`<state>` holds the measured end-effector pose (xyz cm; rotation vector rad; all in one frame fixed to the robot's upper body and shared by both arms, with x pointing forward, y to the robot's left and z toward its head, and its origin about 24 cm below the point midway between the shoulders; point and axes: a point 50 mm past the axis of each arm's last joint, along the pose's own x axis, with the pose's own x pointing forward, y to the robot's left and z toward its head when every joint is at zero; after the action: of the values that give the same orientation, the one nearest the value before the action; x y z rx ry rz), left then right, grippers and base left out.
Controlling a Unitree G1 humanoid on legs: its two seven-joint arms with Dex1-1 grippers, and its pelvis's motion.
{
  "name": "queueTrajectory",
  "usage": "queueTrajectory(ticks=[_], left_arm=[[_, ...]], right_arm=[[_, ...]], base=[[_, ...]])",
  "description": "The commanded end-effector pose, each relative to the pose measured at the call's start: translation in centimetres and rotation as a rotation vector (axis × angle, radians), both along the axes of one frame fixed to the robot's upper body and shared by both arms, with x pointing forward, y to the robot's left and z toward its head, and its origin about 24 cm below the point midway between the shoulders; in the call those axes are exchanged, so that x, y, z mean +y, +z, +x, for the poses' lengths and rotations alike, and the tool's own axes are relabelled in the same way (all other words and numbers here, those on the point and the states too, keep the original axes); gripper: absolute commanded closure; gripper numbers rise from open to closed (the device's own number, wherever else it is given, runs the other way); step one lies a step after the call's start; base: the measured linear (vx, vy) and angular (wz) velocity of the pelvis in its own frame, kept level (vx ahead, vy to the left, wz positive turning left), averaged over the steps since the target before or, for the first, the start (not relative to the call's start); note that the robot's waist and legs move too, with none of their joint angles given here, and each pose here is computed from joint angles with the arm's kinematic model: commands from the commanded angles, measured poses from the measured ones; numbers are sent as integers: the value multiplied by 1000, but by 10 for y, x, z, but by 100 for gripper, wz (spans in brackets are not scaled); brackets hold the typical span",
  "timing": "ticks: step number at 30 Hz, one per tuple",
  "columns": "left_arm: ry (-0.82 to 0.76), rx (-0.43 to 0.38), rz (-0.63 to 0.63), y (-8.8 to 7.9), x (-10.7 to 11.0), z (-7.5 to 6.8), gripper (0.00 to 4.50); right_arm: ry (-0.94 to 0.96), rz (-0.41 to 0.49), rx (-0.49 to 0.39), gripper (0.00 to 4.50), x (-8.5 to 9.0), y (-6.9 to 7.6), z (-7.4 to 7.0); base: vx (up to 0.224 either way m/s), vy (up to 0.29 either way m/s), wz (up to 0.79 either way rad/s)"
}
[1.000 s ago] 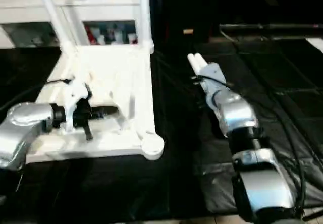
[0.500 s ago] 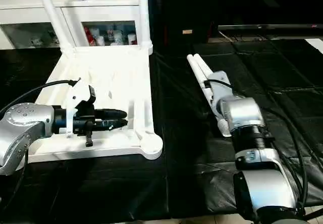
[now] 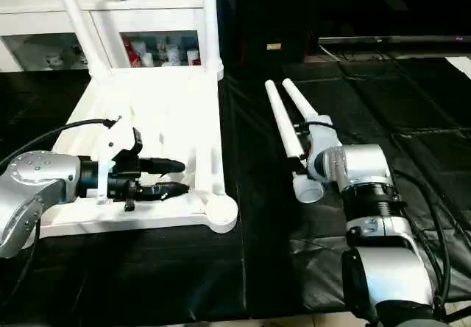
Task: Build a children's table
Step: Pick table leg
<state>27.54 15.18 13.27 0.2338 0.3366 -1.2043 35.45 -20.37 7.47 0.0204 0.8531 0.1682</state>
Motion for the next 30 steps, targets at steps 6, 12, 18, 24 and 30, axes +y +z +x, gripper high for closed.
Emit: queueTrajectory(ticks=[6,12,18,24,30], left_arm=[[-11,-4,17,1,-2,-3,124],[-2,-6,22,1,-1,-2,64],[54,-66,-24,6,-3,8,12],[236,-122,-102,7,-13,32,0],[390,-148,-213,13,-28,52,0]], right_arm=[[-14,38,59,206,-2,-14,-3],[-43,79,54,254,-3,-16,-3],[-64,215,-76,261,-3,2,5],[-48,440,-302,262,6,21,11],[28,598,-511,262,21,33,9]], base=[[0,0,0],[0,0,0],[0,0,0],[0,0,0],[0,0,0]])
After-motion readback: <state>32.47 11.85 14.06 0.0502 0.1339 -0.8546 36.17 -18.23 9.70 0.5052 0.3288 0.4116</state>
